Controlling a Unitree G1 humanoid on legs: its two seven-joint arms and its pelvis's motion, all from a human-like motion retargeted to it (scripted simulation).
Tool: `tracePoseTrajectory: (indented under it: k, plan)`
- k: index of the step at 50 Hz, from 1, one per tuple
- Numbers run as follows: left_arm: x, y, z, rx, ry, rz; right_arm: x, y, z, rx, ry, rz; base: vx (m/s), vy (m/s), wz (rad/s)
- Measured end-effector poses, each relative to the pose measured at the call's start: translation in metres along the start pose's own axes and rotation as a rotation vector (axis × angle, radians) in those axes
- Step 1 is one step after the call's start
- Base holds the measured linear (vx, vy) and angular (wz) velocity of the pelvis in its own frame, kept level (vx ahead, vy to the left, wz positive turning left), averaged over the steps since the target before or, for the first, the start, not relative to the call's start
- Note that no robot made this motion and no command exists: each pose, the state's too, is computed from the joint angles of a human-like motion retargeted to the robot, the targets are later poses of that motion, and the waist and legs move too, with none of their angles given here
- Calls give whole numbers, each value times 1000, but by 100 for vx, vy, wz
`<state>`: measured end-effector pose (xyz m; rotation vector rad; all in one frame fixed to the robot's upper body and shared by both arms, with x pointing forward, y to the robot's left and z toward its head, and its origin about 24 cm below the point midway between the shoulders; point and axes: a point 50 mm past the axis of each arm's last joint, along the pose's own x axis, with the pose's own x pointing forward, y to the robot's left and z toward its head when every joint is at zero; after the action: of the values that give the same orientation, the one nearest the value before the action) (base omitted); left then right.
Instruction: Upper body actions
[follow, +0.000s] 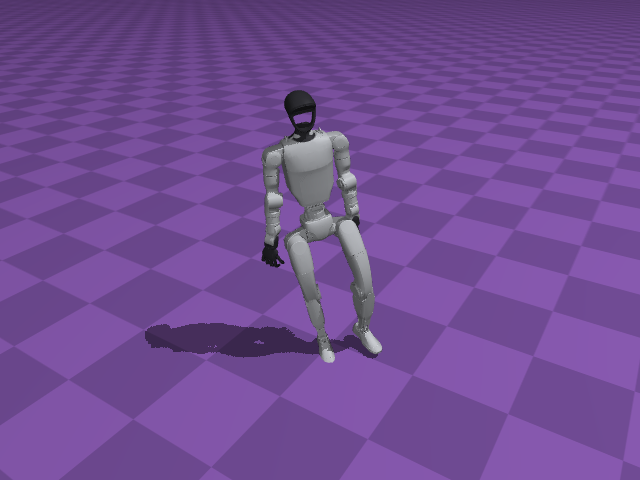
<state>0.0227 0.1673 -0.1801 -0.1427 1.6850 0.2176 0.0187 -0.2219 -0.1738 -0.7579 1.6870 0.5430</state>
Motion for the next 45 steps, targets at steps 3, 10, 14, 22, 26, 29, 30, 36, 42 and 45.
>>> tracePoseTrajectory:
  k: [3, 10, 14, 22, 26, 29, 30, 36, 42, 45]
  plan:
    - [1, -1, -4, -18, 3, -7, 1, -2, -8, 16, 24, -16, 0, -5, -17]
    - [3, 3, -22, -26, 60, -12, 1, 1, -18, 36, 66, -10, -1, -6, -74]
    - [4, 4, -36, -50, 106, -25, 0, -3, -6, 0, 30, -24, -6, -6, -135]
    - [3, 3, -83, -68, 256, -50, -5, -11, 26, -86, -88, -34, 3, 1, -78]
    - [2, 4, -88, -62, 277, -46, -6, -10, 34, -60, -129, -15, 1, 1, 5]
    - [3, 9, -83, -62, 257, -24, -5, -5, 33, -41, -127, 9, 5, 2, 37]
    - [3, 10, -80, -65, 246, -16, -5, -4, 32, -39, -120, 16, 4, 4, 67]
    - [4, 19, -53, -94, 159, 60, -1, 6, 11, -18, -48, 38, 5, 7, 94]
    - [3, 19, -21, -95, 42, 80, 4, 22, -21, 41, 64, 67, 4, 10, 84]
    - [0, 13, 1, -63, -24, 64, 3, 21, -35, 92, 120, 64, 4, 18, 43]
